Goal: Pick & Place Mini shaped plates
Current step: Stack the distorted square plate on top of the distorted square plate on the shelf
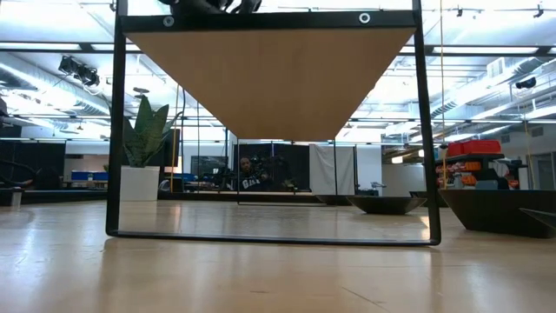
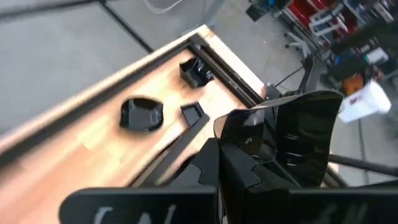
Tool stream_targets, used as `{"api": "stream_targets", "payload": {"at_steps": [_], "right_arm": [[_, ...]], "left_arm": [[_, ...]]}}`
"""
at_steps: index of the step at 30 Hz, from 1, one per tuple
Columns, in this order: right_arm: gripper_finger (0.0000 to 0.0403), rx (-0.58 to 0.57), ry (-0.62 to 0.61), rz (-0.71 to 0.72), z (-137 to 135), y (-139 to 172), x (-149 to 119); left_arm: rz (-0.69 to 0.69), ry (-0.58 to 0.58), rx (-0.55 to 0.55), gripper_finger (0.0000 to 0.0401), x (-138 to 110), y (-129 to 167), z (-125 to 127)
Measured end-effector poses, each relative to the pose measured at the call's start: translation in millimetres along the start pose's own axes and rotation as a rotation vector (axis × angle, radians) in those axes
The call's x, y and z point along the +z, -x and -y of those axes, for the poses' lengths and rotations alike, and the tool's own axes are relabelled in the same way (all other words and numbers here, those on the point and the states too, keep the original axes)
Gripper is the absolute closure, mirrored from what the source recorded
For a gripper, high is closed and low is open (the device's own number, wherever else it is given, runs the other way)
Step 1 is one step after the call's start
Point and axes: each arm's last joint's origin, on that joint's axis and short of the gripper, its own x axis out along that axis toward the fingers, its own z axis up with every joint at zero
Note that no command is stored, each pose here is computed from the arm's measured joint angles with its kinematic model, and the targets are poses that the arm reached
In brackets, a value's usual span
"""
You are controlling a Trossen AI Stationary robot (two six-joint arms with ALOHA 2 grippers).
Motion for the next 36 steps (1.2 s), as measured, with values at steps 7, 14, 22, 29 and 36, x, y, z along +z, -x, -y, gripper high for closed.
{"api": "stream_targets", "payload": {"at_steps": [7,14,22,29,36], "right_arm": [[0.0369,0.000,0.000,0.000,0,0,0],[0.0369,0.000,0.000,0.000,0,0,0],[0.0369,0.000,0.000,0.000,0,0,0],[0.0369,0.000,0.000,0.000,0,0,0],[0.0369,0.000,0.000,0.000,0,0,0]], "left_arm": [[-0.122,0.196,0.056,0.0399,-14,0,-2],[-0.184,0.321,0.069,0.0399,-22,-1,2],[-0.197,0.380,0.033,0.0399,-22,-16,0],[-0.240,0.414,0.048,0.0399,-27,-36,-9],[-0.285,0.432,0.059,0.0399,-33,-50,-17]]}}
